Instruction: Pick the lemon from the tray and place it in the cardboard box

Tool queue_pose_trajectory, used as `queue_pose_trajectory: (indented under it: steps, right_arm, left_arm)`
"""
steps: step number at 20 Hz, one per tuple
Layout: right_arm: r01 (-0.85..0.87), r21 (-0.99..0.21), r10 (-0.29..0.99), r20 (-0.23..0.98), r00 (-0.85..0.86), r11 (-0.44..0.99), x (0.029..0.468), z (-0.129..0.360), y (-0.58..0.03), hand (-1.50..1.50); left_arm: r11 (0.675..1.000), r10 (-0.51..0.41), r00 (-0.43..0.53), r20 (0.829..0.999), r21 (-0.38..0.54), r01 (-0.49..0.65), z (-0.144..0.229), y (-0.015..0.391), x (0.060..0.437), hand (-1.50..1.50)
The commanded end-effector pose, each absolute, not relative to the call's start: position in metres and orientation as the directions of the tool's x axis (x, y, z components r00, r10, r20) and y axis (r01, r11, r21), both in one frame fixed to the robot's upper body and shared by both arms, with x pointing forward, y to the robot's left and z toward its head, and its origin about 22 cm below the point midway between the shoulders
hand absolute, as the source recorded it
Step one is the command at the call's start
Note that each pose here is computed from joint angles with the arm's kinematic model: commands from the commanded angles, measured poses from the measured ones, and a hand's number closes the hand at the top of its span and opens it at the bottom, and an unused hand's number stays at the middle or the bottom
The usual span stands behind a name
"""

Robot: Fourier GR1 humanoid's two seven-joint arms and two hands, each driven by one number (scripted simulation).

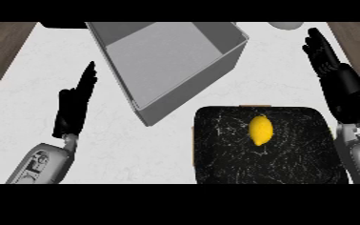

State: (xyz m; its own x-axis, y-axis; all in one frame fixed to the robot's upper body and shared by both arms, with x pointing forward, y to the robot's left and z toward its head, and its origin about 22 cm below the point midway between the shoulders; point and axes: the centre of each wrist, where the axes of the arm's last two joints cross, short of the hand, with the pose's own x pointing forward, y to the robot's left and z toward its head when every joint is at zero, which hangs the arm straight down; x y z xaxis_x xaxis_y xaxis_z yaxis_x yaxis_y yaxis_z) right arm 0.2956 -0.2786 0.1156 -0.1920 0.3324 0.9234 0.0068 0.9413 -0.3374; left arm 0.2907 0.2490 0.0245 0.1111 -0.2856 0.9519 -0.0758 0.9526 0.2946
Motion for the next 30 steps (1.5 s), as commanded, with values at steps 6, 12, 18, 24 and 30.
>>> queue_pose_trajectory:
  steps: [6, 12, 18, 24, 30]
  right_arm:
    - [0.047, -0.068, 0.070, 0.996, -0.047, 0.997, 0.259, 0.053, -0.291, -1.50]
    - [0.020, -0.473, 0.473, 0.880, -0.043, 0.881, 0.204, -0.006, -0.321, -1.50]
    - [-0.054, -0.414, 0.392, 0.890, -0.232, 0.909, 0.185, -0.045, -0.359, -1.50]
    - [-0.155, -0.773, 0.753, 0.634, -0.176, 0.615, 0.218, 0.034, -0.391, -1.50]
    - [-0.365, -0.808, 0.835, 0.536, -0.126, 0.463, 0.242, 0.048, -0.355, -1.50]
  left_arm:
    - [0.763, -0.561, 0.177, 0.809, 0.588, -0.270, 0.028, 0.357, 0.267, 0.00]
    - [0.803, -0.508, 0.222, 0.832, 0.551, -0.226, 0.026, 0.361, 0.261, 0.00]
    - [0.804, -0.510, 0.215, 0.833, 0.550, -0.224, 0.009, 0.366, 0.255, 0.00]
    - [0.804, -0.505, 0.228, 0.833, 0.549, -0.228, 0.031, 0.368, 0.267, 0.00]
    - [0.806, -0.509, 0.202, 0.837, 0.546, -0.230, 0.018, 0.355, 0.266, 0.00]
